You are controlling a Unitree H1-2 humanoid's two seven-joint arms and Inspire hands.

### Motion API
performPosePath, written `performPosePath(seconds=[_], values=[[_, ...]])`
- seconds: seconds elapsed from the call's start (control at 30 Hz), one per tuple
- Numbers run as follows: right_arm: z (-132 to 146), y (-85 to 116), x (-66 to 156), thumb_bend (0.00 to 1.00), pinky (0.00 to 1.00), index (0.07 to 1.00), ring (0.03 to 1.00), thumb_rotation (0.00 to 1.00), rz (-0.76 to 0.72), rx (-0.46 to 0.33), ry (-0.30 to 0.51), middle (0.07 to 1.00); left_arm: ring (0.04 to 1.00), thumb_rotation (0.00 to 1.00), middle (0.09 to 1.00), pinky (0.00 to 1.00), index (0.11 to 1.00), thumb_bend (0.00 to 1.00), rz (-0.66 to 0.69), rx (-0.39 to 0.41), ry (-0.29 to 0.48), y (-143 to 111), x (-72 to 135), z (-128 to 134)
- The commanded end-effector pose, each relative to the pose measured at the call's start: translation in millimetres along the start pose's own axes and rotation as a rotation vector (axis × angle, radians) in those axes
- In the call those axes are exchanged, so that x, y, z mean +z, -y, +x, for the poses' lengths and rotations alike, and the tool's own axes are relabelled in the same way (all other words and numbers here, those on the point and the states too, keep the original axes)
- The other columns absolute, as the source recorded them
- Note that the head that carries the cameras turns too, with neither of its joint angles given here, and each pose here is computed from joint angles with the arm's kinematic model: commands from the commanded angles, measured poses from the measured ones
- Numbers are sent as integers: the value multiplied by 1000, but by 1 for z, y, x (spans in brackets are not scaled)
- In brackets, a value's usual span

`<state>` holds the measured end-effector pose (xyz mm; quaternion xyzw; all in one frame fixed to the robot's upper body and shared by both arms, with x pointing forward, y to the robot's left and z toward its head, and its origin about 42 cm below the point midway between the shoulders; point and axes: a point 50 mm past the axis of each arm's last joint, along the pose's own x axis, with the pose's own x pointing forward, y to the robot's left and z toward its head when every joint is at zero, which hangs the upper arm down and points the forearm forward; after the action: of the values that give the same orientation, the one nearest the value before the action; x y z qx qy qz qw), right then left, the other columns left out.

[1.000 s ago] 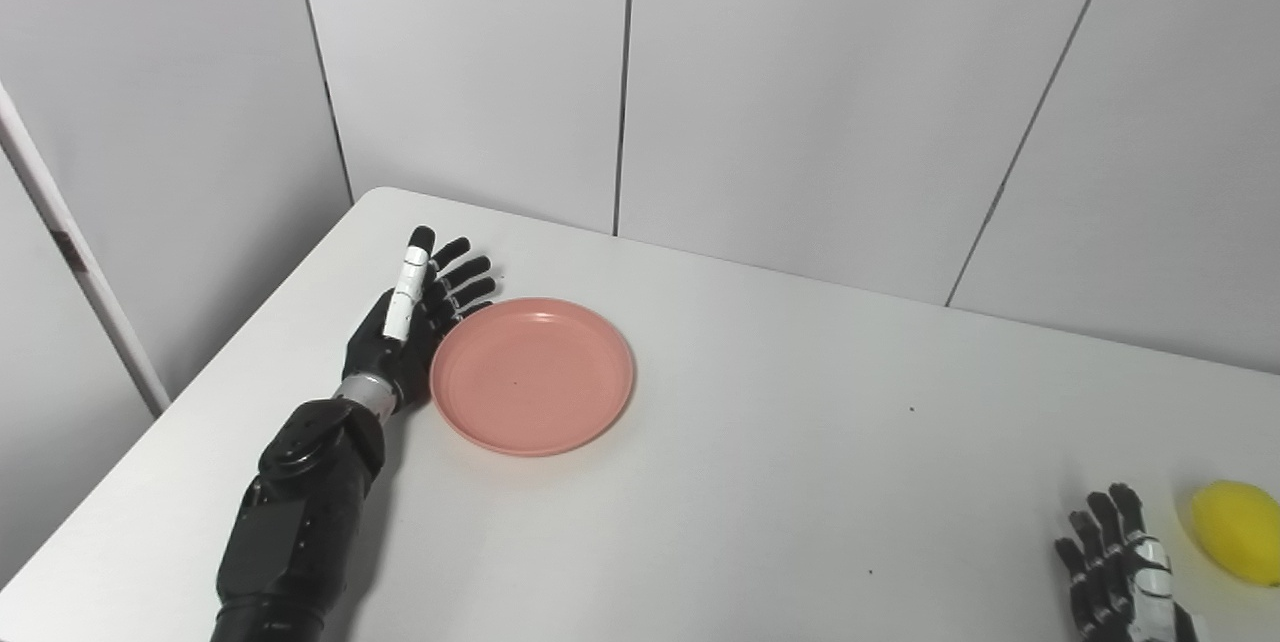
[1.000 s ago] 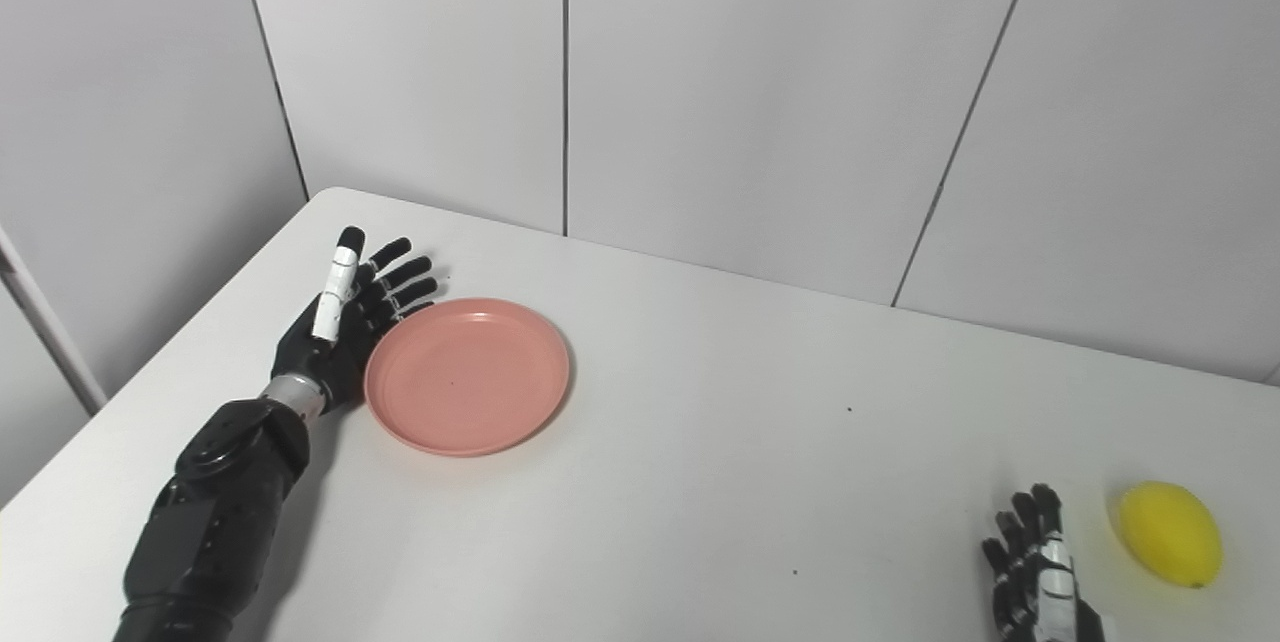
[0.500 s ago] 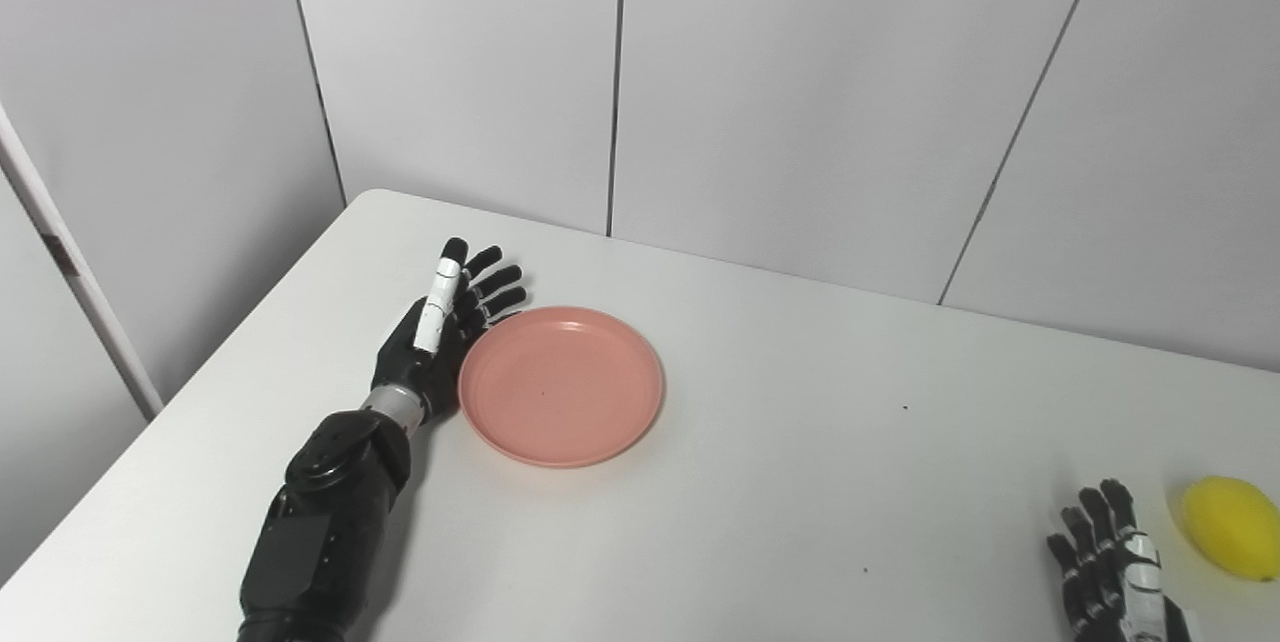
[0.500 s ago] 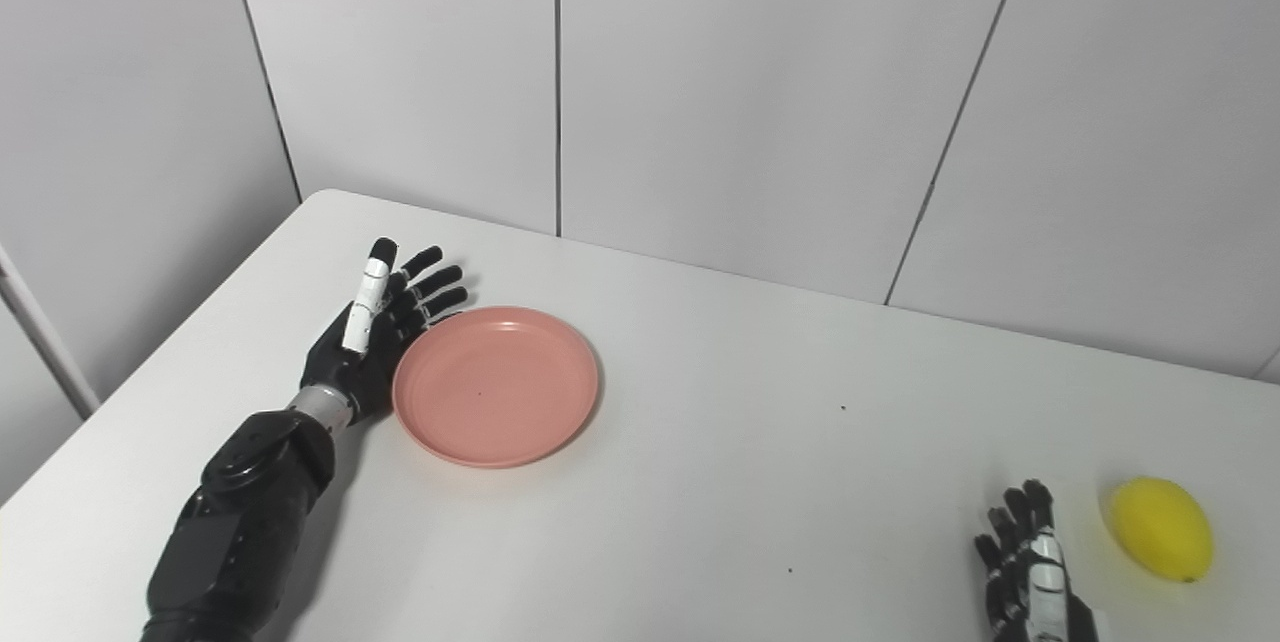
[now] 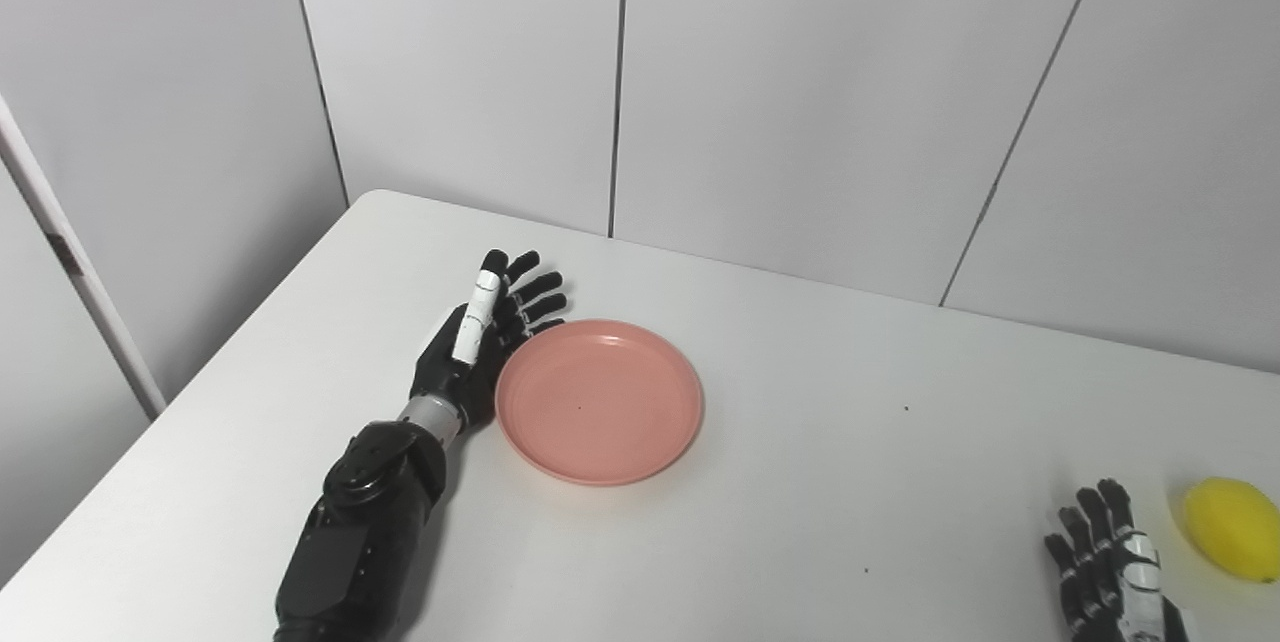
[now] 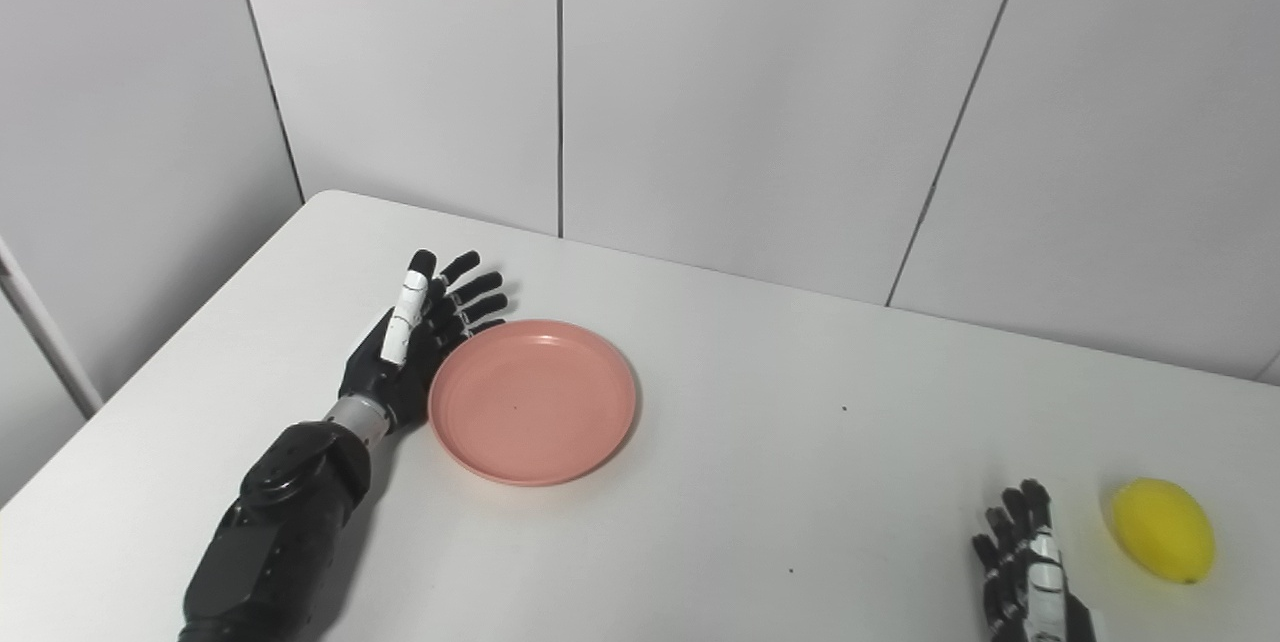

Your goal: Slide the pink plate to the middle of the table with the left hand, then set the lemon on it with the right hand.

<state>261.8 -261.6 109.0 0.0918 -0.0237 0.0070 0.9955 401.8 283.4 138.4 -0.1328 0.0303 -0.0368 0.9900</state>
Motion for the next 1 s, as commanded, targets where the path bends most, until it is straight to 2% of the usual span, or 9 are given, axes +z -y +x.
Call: performPosePath(seconds=[0.0, 0.27, 0.43, 0.73, 0.83, 0.97], values=[[-8, -4, -16, 624, 1000, 1000, 1000, 944, 30, -2, -66, 999, 853, 823, 855, 811, 891, 852, -16, 9, -115, 4, -33, -10], [-8, -6, -16, 630, 1000, 1000, 1000, 935, 40, -1, -67, 1000, 850, 798, 854, 791, 845, 872, -19, -10, -105, 24, -40, -7], [-7, -8, -17, 627, 1000, 1000, 1000, 940, 39, 4, -62, 1000, 838, 832, 855, 767, 875, 873, 4, -46, -117, 39, -46, -11], [-7, -10, -19, 636, 1000, 1000, 1000, 934, 39, 6, -52, 998, 822, 811, 826, 740, 860, 890, -1, -91, -131, 58, -56, -16], [-7, -11, -19, 645, 1000, 1000, 1000, 928, 44, 6, -52, 999, 805, 803, 810, 725, 838, 888, 0, -93, -140, 64, -58, -16], [-6, -13, -19, 655, 1000, 1000, 1000, 922, 45, 2, -55, 995, 794, 802, 791, 721, 850, 886, 31, -70, -147, 74, -62, -16]])
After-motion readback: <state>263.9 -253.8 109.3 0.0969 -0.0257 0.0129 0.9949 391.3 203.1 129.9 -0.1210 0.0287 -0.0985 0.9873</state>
